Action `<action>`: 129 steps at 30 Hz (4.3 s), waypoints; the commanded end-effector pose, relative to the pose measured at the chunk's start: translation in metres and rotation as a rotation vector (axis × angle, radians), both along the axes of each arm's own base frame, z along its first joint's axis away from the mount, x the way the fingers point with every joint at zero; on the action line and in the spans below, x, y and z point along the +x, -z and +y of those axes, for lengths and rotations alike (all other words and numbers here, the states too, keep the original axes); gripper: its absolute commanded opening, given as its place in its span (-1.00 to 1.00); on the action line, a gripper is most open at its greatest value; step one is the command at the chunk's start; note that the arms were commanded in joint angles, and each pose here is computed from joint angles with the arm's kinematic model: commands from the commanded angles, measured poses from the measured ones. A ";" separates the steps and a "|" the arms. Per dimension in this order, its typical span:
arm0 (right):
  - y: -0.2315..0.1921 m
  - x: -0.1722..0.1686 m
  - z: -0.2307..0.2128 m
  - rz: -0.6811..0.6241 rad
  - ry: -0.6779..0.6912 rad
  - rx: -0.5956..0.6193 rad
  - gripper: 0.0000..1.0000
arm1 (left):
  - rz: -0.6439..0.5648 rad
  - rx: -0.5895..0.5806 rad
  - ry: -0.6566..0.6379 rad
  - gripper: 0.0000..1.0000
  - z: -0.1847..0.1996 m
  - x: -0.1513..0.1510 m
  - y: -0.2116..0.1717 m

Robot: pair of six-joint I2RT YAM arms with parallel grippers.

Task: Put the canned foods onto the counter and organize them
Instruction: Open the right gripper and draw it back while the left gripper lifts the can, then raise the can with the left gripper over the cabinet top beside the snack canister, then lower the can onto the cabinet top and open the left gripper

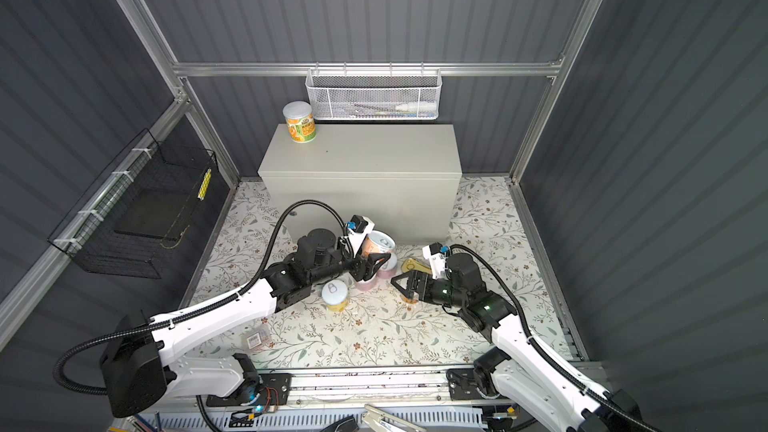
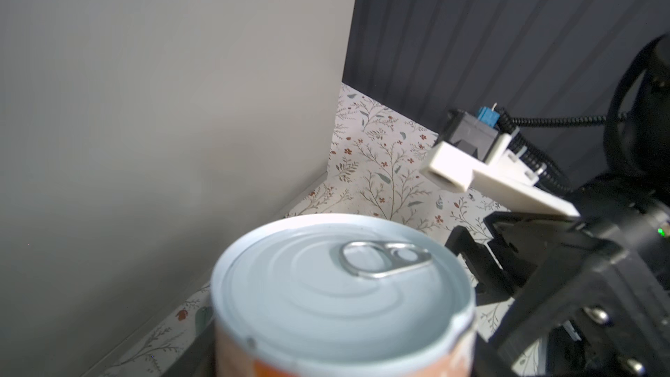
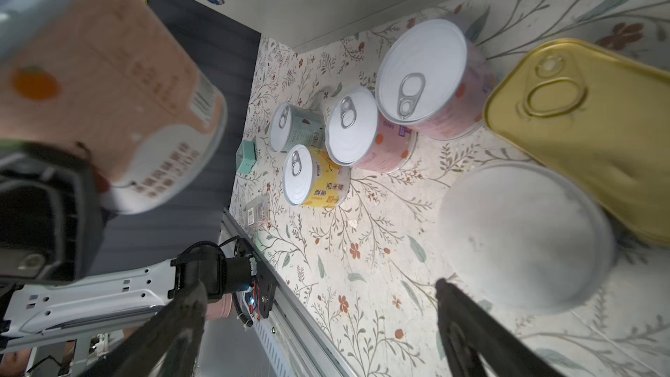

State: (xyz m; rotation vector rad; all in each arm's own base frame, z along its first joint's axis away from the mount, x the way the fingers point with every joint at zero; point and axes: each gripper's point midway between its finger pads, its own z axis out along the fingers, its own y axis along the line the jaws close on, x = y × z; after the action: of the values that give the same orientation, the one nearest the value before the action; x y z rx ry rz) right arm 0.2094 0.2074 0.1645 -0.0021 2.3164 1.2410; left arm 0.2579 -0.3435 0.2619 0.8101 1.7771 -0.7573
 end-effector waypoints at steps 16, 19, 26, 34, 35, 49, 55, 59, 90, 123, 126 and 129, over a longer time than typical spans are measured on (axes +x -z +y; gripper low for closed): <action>-0.025 0.029 -0.040 -0.285 0.161 -0.224 0.98 | -0.186 0.055 -0.359 0.02 0.073 0.041 -0.142; -0.031 0.031 -0.044 -0.326 0.166 -0.255 0.98 | -0.203 0.022 -0.410 0.02 0.088 0.056 -0.167; -0.016 0.031 -0.043 -0.344 0.120 -0.313 0.98 | -0.218 0.008 -0.537 0.02 0.121 0.093 -0.193; 0.014 0.022 -0.038 -0.294 0.077 -0.287 0.98 | -0.313 0.029 -0.678 0.02 0.152 0.135 -0.220; 0.015 0.021 -0.037 -0.294 0.076 -0.279 0.98 | -0.319 0.026 -0.691 0.02 0.155 0.139 -0.223; 0.031 0.018 -0.039 -0.296 0.070 -0.291 0.98 | -0.378 0.013 -0.849 0.03 0.201 0.209 -0.211; 0.030 0.013 -0.038 -0.310 0.055 -0.274 0.98 | -0.331 0.037 -0.845 0.04 0.201 0.234 -0.171; 0.024 0.014 -0.041 -0.327 0.077 -0.273 0.98 | -0.303 0.040 -0.842 0.14 0.199 0.242 -0.153; 0.000 -0.002 -0.036 -0.215 0.016 -0.259 0.98 | -0.086 0.047 -0.904 0.99 0.234 0.167 -0.149; 0.067 -0.039 -0.065 0.082 0.100 -0.339 0.98 | 0.455 0.107 -0.672 0.99 0.218 0.037 0.000; 0.068 -0.037 -0.061 0.093 0.096 -0.326 0.98 | 0.497 0.138 -0.620 0.99 0.204 0.032 0.022; 0.066 -0.036 -0.062 0.088 0.100 -0.330 0.98 | 0.518 0.209 -0.588 0.99 0.187 0.024 0.043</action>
State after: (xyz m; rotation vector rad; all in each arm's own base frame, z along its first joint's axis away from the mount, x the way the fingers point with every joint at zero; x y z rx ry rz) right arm 0.1719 0.1467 0.0981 0.0398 2.5438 0.8233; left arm 0.2913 -0.1388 0.2373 0.1281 2.3766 -0.3820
